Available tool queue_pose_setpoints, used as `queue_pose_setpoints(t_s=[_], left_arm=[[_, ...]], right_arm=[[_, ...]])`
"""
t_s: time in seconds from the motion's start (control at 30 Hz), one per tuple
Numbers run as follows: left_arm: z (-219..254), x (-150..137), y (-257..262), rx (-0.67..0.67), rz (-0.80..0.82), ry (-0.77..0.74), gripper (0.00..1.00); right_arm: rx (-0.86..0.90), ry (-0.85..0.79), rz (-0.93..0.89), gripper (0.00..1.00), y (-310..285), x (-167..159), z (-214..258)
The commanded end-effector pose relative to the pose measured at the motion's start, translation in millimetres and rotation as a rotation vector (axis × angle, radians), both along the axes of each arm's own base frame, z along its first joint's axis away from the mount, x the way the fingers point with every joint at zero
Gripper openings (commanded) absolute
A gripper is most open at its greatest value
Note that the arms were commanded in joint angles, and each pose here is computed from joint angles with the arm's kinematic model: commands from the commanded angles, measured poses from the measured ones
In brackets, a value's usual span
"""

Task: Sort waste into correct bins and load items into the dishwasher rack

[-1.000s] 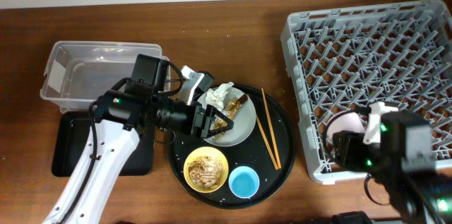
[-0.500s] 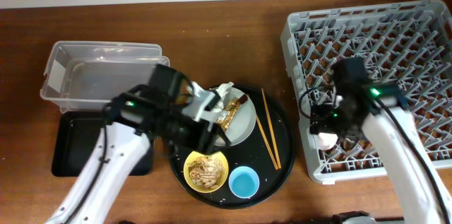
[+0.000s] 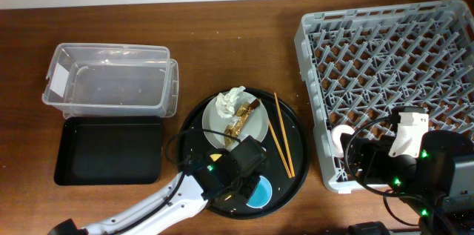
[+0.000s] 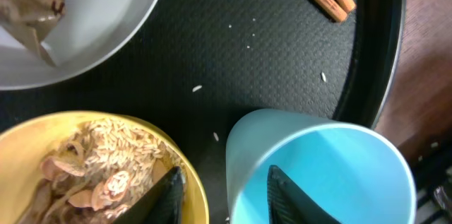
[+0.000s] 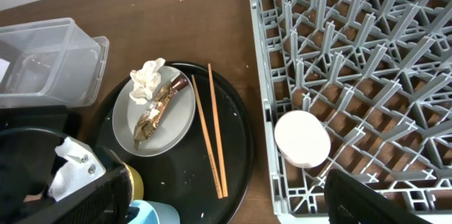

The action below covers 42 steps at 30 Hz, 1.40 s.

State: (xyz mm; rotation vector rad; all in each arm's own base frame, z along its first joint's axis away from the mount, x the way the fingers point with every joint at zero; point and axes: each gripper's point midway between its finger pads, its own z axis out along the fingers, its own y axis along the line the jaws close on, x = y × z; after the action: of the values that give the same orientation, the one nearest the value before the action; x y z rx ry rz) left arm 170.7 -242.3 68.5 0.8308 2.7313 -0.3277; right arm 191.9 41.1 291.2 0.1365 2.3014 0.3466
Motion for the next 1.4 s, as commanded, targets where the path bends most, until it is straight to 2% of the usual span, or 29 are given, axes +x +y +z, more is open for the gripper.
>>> queue_pose_setpoints(t_s=[0.0,0.03,0.17,0.23,0.37,0.43,0.5,0.53,0.6,0.63,0.7,0.9,1.03,1.13,1.17,1.23,1.3,1.37], left_arm=[[-1,-3,-7,-0.046,0.027,0.020,0.28],[-1,-4,-9,-0.052,0.022,0.021,0.23],[-9,-11,-9,-0.021,-0.001,0.021,0.17],[-12,-13,-12,-0.017,-0.014,0.023,0.00],[26,-10,-32,-0.114,-0.034,0.020,0.00],[75,5,-30,-0.190,0.003,-0.020,0.00],[127,18,-31,-0.366,-0.022,-0.026,0.00],[156,26,-30,-0.490,-0.016,-0.017,0.00],[234,34,-28,-0.885,-0.146,0.020,0.00],[255,34,-23,-0.988,-0.195,0.039,0.00],[280,36,-13,-1.102,-0.240,0.072,0.00],[296,22,-10,-1.167,-0.348,0.105,0.00],[297,21,-10,-1.169,-0.354,0.109,0.00],[301,21,-12,-1.176,-0.379,0.080,0.00],[304,22,-12,-1.180,-0.393,0.057,0.00],[306,23,-12,-1.182,-0.402,0.037,0.00],[305,26,-13,-1.176,-0.393,0.019,0.00],[304,29,-13,-1.170,-0.377,0.007,0.00]], right_arm=[[0.015,0.003,-0.004,0.86,1,1,1],[0.015,0.003,-0.004,0.86,1,1,1],[0.015,0.006,-0.004,0.86,1,0,1],[0.014,0.007,-0.004,0.86,1,0,0],[0.013,0.018,-0.004,0.86,1,-2,-2],[0.016,0.020,0.000,0.86,2,-2,-2],[0.052,0.019,0.081,0.86,16,-6,0],[0.060,0.004,0.188,0.85,29,-10,2],[0.131,-0.052,0.436,0.86,64,-24,15],[0.164,-0.075,0.509,0.89,75,-29,22],[0.194,-0.116,0.597,0.90,86,-35,30],[0.345,-0.414,0.972,0.94,126,-58,95],[0.387,-0.352,0.961,0.93,128,-42,89],[0.420,-0.290,0.955,0.88,130,-27,80],[0.464,-0.270,0.987,0.84,134,-27,80],[0.526,-0.265,1.045,0.81,138,-30,85],[0.582,-0.320,1.146,0.77,142,-42,101],[0.593,-0.332,1.168,0.74,142,-46,104]])
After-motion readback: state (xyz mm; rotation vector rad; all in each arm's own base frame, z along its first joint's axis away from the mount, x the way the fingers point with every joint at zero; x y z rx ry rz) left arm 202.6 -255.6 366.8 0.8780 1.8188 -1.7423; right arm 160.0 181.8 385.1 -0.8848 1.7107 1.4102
